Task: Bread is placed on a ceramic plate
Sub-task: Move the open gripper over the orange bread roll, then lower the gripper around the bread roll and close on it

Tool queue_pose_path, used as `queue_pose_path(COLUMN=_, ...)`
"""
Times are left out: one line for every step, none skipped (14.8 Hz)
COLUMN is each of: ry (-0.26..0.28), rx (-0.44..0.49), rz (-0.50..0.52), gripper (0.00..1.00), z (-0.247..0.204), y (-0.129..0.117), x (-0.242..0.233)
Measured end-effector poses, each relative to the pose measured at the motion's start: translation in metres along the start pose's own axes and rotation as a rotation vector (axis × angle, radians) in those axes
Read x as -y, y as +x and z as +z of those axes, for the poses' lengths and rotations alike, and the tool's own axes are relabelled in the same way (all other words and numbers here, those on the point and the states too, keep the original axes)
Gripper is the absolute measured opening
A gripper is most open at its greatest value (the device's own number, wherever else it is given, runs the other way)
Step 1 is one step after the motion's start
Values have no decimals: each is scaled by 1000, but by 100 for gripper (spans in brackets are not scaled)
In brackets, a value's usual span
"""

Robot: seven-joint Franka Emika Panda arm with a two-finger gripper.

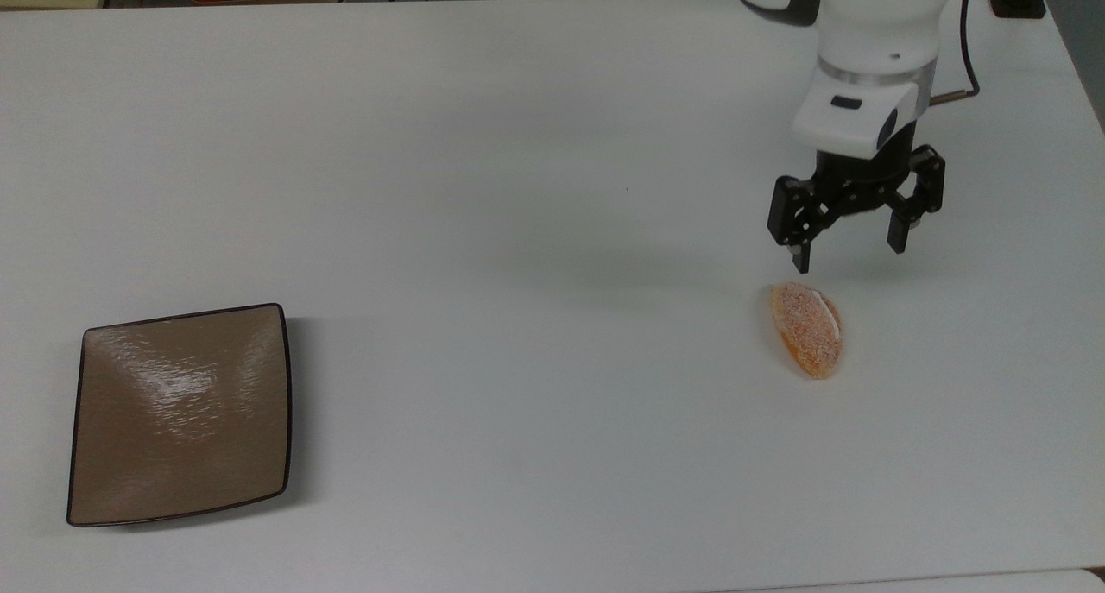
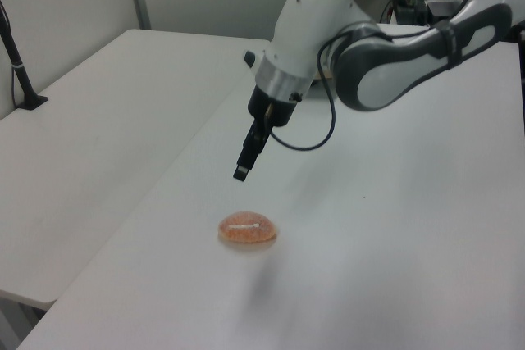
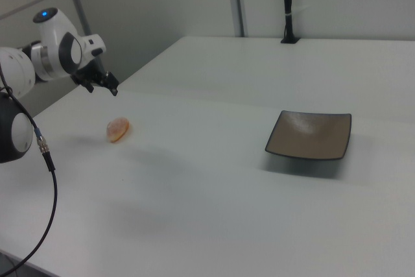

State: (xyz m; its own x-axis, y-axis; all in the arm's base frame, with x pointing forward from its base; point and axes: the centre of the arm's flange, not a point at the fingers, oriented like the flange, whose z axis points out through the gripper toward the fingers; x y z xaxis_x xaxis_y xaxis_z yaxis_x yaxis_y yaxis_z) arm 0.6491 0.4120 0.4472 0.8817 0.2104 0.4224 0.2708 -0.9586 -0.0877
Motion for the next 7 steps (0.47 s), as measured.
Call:
queue_pose_path(ry=4, rx=-1, rz=4, gripper=100, z=11, y=-2, x=1)
queue_pose_path(ry=5, rx=3, rz=9, gripper=100, z=21, y=-5, x=1)
queue_pose_path(ry=5, rx=8, rz=11, gripper=100, z=32, y=-8, x=1)
queue_pose_path(ry=6, rx=10, rz=11, gripper=100, z=40, y=-10, x=0)
queue_pose_path(ry=4, rx=10, rz=6, gripper=100, z=48, y=-12, x=1)
queue_pose_path(ry=-3, rx=12, rz=-3, gripper=100, z=56, y=-15, x=1)
queue_pose_path(ry=-11, rx=19, rz=-11, gripper=100, z=65, y=-19, x=2)
